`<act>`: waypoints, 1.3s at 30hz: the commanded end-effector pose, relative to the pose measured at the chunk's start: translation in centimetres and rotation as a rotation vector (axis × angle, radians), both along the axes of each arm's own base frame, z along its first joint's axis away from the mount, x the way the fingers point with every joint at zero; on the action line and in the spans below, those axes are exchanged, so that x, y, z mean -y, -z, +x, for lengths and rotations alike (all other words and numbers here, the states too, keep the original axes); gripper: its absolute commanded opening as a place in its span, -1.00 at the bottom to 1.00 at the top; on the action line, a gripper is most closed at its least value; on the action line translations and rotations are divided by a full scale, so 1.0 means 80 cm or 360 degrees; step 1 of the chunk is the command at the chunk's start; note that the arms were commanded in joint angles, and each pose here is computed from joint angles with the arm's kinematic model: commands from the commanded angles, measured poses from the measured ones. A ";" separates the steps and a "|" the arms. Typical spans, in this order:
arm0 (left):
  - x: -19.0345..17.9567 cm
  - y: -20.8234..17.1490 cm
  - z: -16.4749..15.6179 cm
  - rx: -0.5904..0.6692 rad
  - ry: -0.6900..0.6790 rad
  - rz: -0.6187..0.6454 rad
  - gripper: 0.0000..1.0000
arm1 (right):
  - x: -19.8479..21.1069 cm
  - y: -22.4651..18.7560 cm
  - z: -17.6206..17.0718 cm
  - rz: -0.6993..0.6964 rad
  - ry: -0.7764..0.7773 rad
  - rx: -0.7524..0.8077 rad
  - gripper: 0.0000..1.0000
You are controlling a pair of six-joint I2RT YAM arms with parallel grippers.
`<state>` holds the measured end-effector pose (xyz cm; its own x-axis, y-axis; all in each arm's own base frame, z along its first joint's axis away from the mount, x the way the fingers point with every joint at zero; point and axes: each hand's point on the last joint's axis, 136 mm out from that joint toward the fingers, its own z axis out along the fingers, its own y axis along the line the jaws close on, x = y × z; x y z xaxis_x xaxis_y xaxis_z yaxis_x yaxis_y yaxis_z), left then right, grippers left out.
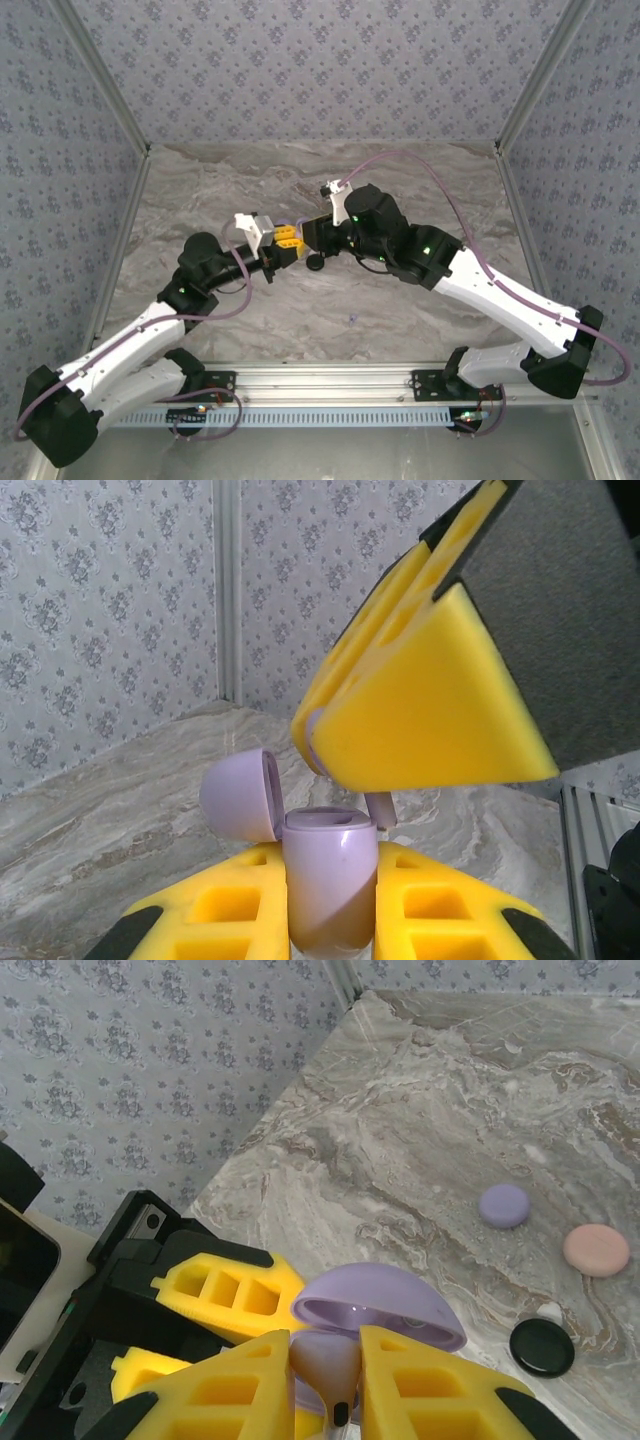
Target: Insert wireless bluetooth earbuds into charging case
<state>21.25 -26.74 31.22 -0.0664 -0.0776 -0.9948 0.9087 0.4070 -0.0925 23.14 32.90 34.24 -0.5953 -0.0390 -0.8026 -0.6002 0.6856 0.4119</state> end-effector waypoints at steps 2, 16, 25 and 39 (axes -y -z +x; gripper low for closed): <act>0.001 -0.029 -0.009 0.0120 0.0027 -0.0061 -1.00 | 0.008 -0.017 0.006 0.0025 0.0056 0.0061 -0.55; 0.000 -0.032 -0.010 0.0110 0.0030 -0.0078 -1.00 | 0.007 -0.015 0.007 0.0065 0.0064 0.0066 -0.55; -0.005 -0.041 -0.009 0.0110 -0.0002 -0.0145 -1.00 | 0.005 0.005 0.003 0.0044 0.0047 0.0001 -0.54; -0.003 -0.034 -0.007 0.0074 0.0005 -0.0142 -1.00 | 0.004 -0.022 0.005 0.0178 0.0056 0.0069 -0.55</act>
<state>21.27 -26.55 32.14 -0.0628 -0.1144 -0.9914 0.9028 0.4170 -0.1053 23.54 32.87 34.08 -0.5876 0.0217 -0.8089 -0.5867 0.6771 0.4443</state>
